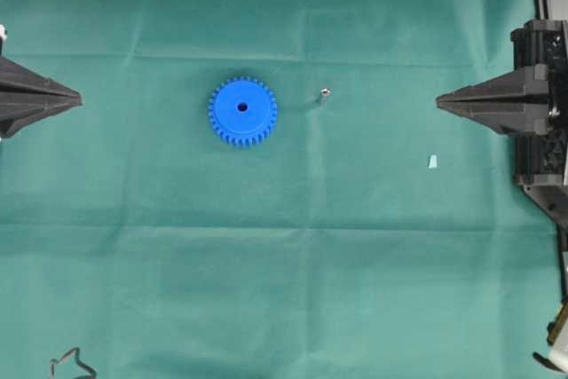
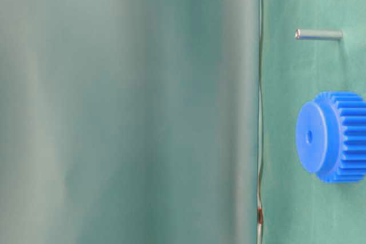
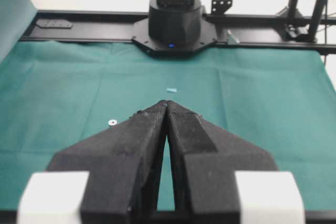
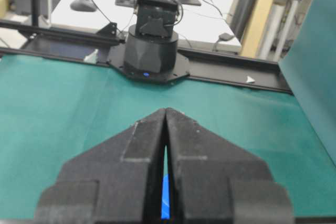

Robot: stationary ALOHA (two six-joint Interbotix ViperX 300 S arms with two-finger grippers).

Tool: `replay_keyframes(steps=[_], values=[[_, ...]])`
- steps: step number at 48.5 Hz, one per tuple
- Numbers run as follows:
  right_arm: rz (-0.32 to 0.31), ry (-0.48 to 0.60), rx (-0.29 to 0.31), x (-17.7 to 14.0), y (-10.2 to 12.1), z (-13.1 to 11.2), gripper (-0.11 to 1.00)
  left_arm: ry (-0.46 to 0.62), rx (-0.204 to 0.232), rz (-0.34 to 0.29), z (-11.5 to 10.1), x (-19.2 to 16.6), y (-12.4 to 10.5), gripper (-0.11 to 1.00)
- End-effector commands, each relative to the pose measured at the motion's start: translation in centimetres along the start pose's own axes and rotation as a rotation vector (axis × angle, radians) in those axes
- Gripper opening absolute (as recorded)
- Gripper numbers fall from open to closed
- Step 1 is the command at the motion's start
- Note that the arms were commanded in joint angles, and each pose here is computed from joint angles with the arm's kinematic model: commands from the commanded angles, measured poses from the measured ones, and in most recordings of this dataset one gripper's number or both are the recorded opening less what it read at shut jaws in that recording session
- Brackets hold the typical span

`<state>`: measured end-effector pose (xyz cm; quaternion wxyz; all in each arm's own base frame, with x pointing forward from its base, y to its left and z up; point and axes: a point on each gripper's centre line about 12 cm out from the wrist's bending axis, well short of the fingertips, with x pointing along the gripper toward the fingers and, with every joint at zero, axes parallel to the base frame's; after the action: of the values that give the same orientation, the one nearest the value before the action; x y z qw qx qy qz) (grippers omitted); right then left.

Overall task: Insert the shaft into the center hole of the gear.
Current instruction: 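Move the right gripper left over the small silver shaft, opened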

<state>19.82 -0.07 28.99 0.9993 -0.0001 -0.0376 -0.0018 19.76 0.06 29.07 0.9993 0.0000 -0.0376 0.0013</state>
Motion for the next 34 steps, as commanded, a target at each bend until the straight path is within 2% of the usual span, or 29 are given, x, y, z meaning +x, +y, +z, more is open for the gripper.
replay_keyframes(steps=[1,26,30,34], values=[[-0.002,-0.018,-0.008,0.3,0.0,0.9,0.03,0.002,0.012,-0.005,1.0,0.5,-0.1,0.0],[-0.061,0.09,0.01,1.8,-1.3,-0.7,0.03,0.014,0.009,-0.004,1.0,0.4,0.0,0.0],[-0.075,0.122,0.022,2.2,-1.6,-1.6,0.12,0.014,0.006,-0.005,1.0,0.4,-0.1,0.0],[-0.1,0.15,0.042,3.0,-2.1,-2.6,0.31,0.015,0.009,-0.004,1.0,0.4,0.0,0.0]])
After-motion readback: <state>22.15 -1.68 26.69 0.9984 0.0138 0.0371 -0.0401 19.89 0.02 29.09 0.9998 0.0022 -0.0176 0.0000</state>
